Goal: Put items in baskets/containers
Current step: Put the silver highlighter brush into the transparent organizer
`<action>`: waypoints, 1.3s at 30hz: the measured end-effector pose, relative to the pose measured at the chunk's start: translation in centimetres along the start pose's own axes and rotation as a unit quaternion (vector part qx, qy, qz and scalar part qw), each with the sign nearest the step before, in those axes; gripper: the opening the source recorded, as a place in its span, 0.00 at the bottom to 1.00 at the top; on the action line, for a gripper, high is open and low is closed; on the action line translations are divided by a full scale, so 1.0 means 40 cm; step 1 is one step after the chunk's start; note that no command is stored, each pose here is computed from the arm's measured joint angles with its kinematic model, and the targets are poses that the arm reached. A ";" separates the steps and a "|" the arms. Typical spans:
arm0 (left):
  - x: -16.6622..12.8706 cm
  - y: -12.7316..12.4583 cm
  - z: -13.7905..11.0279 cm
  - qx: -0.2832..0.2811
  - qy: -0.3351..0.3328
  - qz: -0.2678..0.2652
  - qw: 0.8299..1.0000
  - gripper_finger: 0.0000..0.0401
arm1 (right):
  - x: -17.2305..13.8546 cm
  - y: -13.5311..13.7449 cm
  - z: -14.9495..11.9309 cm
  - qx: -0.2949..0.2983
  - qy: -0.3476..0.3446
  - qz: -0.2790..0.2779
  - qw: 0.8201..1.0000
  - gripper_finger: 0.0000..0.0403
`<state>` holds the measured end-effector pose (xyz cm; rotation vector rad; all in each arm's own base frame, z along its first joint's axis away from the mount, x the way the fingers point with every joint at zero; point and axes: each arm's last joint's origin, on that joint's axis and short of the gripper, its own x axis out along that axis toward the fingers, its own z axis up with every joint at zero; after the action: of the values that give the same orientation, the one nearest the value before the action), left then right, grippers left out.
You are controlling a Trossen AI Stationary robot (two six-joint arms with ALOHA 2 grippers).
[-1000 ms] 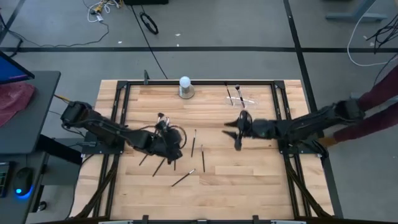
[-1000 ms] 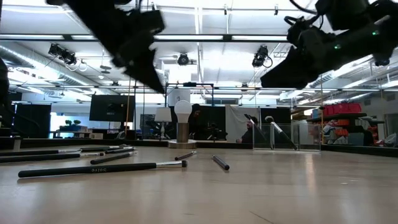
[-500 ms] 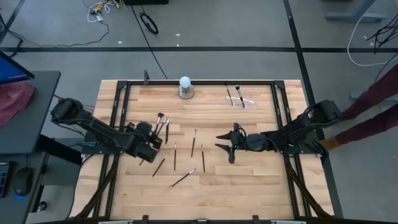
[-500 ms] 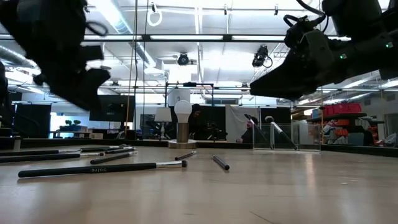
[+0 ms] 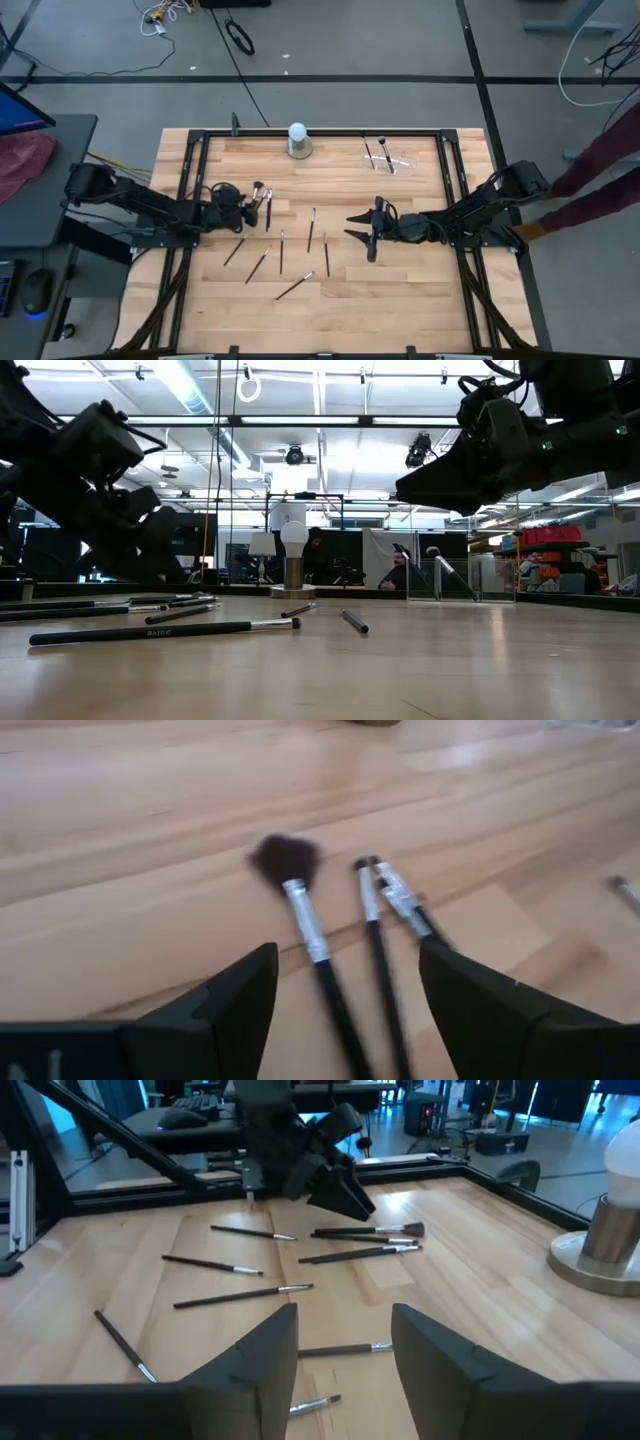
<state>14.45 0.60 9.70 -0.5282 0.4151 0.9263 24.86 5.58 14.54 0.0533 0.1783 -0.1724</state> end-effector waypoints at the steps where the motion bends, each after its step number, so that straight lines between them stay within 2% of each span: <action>1: 0.002 0.003 -0.001 0.008 0.001 0.004 1.000 0.64 | 0.000 0.000 0.000 0.000 0.000 0.000 1.000 0.41; 13: 0.030 -0.001 -0.026 0.043 0.001 0.025 0.999 0.55 | 0.000 0.000 0.000 0.013 -0.001 0.000 1.000 0.41; 23: 0.047 0.010 -0.050 0.057 -0.001 0.062 0.996 0.43 | 0.000 0.000 -0.001 0.012 0.002 0.000 1.000 0.41; 39: 0.044 0.029 -0.063 0.091 0.025 0.058 0.994 0.13 | -0.001 0.001 -0.003 0.010 0.007 0.002 1.000 0.41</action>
<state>14.15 0.79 6.43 -0.3629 0.5744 0.9770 24.82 5.64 14.42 0.0744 0.1898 -0.1697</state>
